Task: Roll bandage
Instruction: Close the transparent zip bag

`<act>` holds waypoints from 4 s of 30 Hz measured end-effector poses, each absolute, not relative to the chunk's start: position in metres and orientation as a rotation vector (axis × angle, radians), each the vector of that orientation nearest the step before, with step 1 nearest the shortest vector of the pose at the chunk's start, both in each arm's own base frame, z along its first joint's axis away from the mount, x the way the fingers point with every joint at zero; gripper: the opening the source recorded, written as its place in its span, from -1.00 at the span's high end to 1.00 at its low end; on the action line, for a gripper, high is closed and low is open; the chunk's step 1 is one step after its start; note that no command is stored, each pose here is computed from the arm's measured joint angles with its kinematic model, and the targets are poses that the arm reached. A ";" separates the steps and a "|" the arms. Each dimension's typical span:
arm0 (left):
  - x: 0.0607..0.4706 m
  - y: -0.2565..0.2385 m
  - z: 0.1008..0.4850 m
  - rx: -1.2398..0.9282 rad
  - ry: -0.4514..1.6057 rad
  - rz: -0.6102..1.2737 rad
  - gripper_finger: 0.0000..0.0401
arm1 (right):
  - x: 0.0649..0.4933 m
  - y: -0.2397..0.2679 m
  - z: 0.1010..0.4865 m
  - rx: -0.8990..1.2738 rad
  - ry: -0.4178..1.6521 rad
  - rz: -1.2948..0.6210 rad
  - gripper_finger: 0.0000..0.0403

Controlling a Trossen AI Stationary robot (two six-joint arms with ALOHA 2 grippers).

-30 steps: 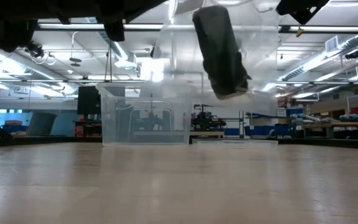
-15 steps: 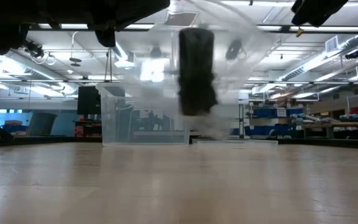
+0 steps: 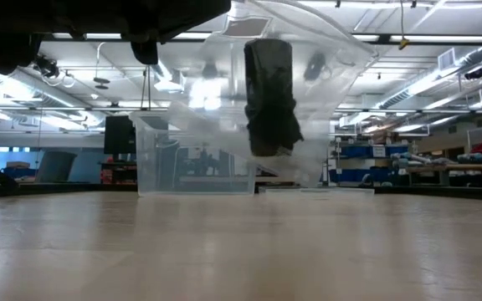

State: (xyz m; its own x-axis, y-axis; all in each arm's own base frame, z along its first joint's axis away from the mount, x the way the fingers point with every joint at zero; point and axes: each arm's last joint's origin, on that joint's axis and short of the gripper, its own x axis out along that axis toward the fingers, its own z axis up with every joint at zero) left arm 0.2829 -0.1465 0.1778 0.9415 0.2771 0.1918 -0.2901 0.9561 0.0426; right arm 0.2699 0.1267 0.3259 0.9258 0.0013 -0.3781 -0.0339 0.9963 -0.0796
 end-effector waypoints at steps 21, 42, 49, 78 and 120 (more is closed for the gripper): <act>0.290 -0.138 0.170 0.054 -0.124 0.308 1.00 | 0.344 0.117 0.293 -0.128 0.645 0.001 0.43; 0.291 -0.137 0.168 0.043 -0.112 0.297 1.00 | 0.350 0.106 0.288 -0.075 0.688 0.060 0.83; 0.291 -0.136 0.169 0.035 -0.121 0.300 1.00 | 0.351 0.105 0.286 -0.056 0.702 0.062 0.61; 0.290 -0.135 0.179 0.045 -0.189 0.321 1.00 | 0.339 0.110 0.274 -0.051 0.843 0.044 0.95; 0.318 -0.123 0.186 -0.010 0.150 0.077 0.38 | 0.337 0.116 0.278 -0.058 0.826 0.077 0.95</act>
